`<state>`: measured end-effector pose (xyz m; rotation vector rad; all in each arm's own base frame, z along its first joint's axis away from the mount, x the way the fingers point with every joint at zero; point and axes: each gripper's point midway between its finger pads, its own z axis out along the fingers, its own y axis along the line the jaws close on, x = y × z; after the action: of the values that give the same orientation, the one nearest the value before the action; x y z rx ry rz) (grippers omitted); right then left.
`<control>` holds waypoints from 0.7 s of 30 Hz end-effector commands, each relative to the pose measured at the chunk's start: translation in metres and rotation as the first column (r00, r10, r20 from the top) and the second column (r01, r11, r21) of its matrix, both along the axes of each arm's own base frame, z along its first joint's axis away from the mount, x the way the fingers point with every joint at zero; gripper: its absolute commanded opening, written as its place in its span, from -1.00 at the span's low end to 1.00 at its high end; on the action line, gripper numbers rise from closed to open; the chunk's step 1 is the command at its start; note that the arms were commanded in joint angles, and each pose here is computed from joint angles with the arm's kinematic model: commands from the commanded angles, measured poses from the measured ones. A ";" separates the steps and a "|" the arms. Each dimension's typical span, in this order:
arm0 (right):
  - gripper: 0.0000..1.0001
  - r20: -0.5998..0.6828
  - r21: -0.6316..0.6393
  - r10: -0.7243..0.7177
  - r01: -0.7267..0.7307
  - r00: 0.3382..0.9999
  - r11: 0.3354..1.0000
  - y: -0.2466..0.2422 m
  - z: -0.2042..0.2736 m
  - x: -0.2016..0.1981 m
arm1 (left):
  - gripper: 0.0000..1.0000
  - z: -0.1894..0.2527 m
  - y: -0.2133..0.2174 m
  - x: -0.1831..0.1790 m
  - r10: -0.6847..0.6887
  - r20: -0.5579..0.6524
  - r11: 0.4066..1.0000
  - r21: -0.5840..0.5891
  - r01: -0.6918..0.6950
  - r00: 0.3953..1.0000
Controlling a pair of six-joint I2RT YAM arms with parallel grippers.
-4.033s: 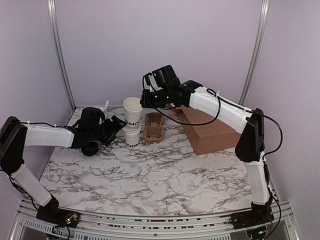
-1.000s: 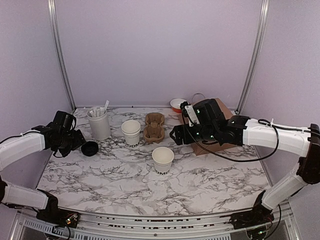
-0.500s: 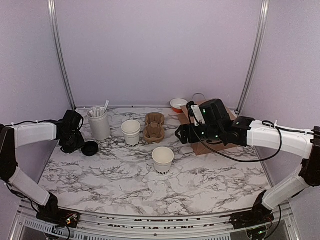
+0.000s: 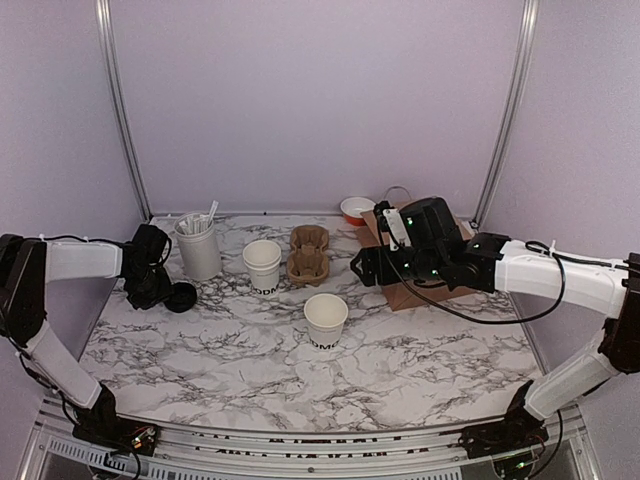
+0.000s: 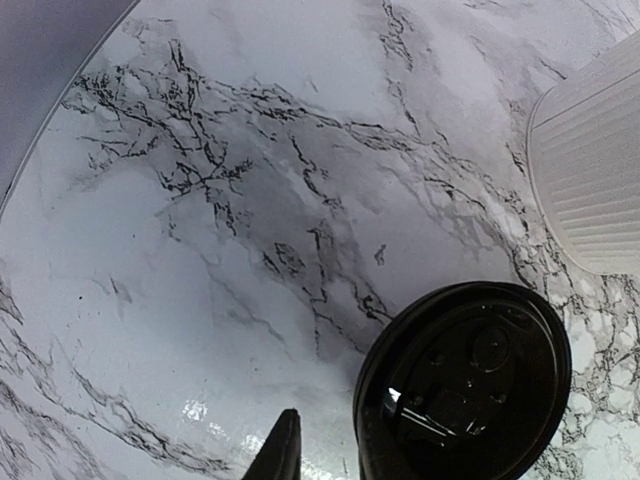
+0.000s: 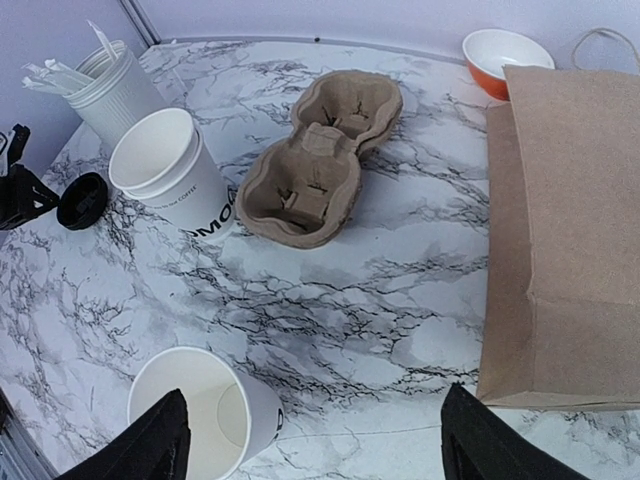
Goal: Pack the takeout coffee
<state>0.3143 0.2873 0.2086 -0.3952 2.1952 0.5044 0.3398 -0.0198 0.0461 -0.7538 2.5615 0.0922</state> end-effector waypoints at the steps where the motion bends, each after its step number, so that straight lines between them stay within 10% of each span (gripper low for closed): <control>1: 0.67 0.023 0.039 -0.004 0.003 1.000 0.999 -0.001 0.015 0.001 | -0.58 0.006 -0.004 0.014 -0.007 0.040 1.000 -0.026 0.008 0.999; 21: 0.67 0.011 0.048 0.004 -0.004 1.000 0.999 0.002 0.011 0.001 | -0.79 -0.003 -0.003 0.008 0.009 0.026 1.000 -0.027 -0.009 1.000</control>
<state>0.3122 0.2897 0.2082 -0.4025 2.2000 0.5247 0.3478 -0.0254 0.0447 -0.7553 2.5472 0.0422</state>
